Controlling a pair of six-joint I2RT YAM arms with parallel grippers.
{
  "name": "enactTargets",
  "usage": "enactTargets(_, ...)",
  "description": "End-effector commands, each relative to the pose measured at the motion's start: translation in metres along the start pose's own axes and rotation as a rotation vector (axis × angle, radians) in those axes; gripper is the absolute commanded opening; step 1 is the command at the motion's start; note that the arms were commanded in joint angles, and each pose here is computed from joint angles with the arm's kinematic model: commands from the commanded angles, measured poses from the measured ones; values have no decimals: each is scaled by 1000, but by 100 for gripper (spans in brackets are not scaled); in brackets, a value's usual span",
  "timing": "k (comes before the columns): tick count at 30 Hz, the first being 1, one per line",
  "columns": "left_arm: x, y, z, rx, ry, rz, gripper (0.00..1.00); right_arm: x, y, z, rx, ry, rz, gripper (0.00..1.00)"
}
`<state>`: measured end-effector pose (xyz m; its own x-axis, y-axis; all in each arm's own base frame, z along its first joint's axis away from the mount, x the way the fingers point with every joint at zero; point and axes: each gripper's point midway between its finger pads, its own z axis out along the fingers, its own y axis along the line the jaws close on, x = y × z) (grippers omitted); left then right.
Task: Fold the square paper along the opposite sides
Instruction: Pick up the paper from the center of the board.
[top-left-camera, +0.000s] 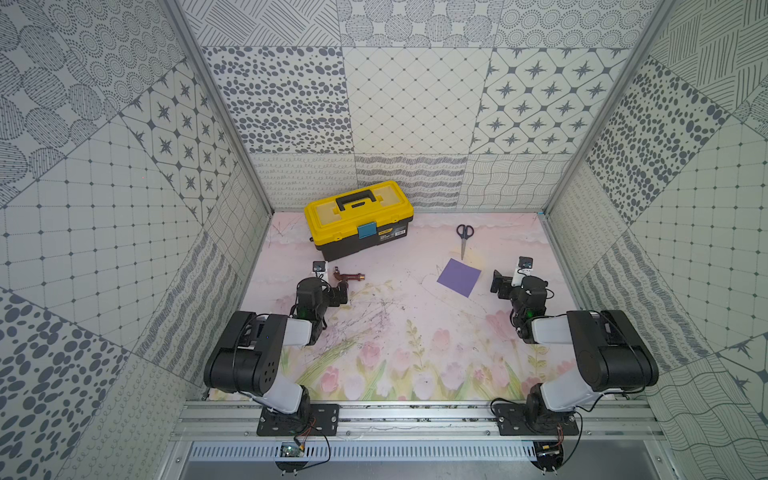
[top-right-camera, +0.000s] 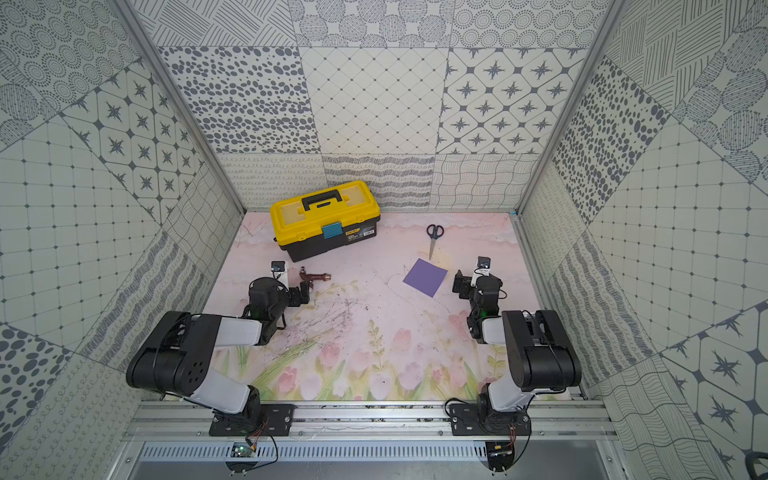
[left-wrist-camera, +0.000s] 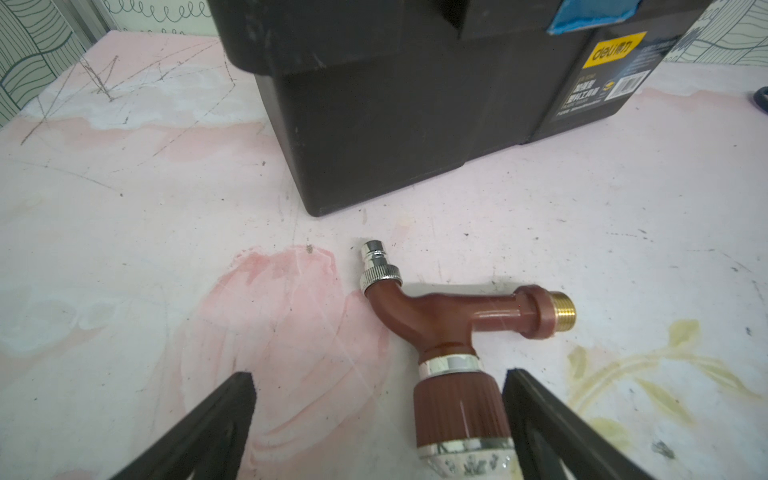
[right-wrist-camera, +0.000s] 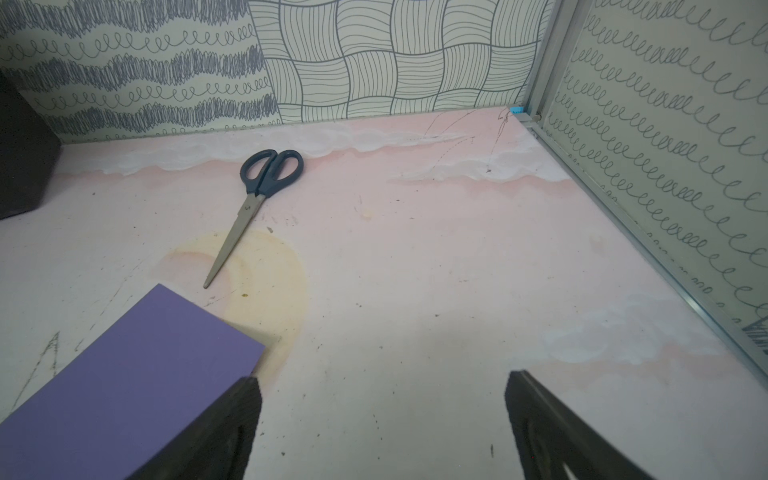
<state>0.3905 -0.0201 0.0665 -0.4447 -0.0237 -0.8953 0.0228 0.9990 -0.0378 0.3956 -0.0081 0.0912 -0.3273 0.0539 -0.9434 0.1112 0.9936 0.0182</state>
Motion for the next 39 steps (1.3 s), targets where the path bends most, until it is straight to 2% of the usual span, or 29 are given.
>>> enactTargets(1,-14,0,2,15,-44,2,98,-16,3,1,-4,-46,-1,97)
enactTargets(6,-20,2,0,-13,-52,14,98,-33,16,-7,-55,-65,-39,97)
enactTargets(8,-38,3,-11,-60,4,4,98,-50,24,-20,-46,1,-42,96)
enactTargets(12,-93,-16,-39,-80,42,-61,98,-73,45,-42,-111,201,184,91)
enactTargets(15,-110,-59,-42,-17,114,-101,98,-54,66,-56,-167,378,347,85)
enactTargets(20,-79,-145,-37,103,344,-111,98,-9,78,-59,-171,522,422,84)
enactTargets(23,-49,-200,-31,200,479,-106,98,3,96,-51,-270,614,463,84)
enactTargets(25,-37,-233,-25,242,519,-76,98,3,105,-40,-325,630,505,84)
enactTargets(29,-31,-289,-13,311,550,-49,97,2,97,-14,-320,615,570,82)
enactTargets(34,-24,-333,5,382,608,-84,97,14,89,6,-295,626,594,82)
enactTargets(39,18,-362,24,394,757,-80,92,34,81,26,-277,631,645,78)
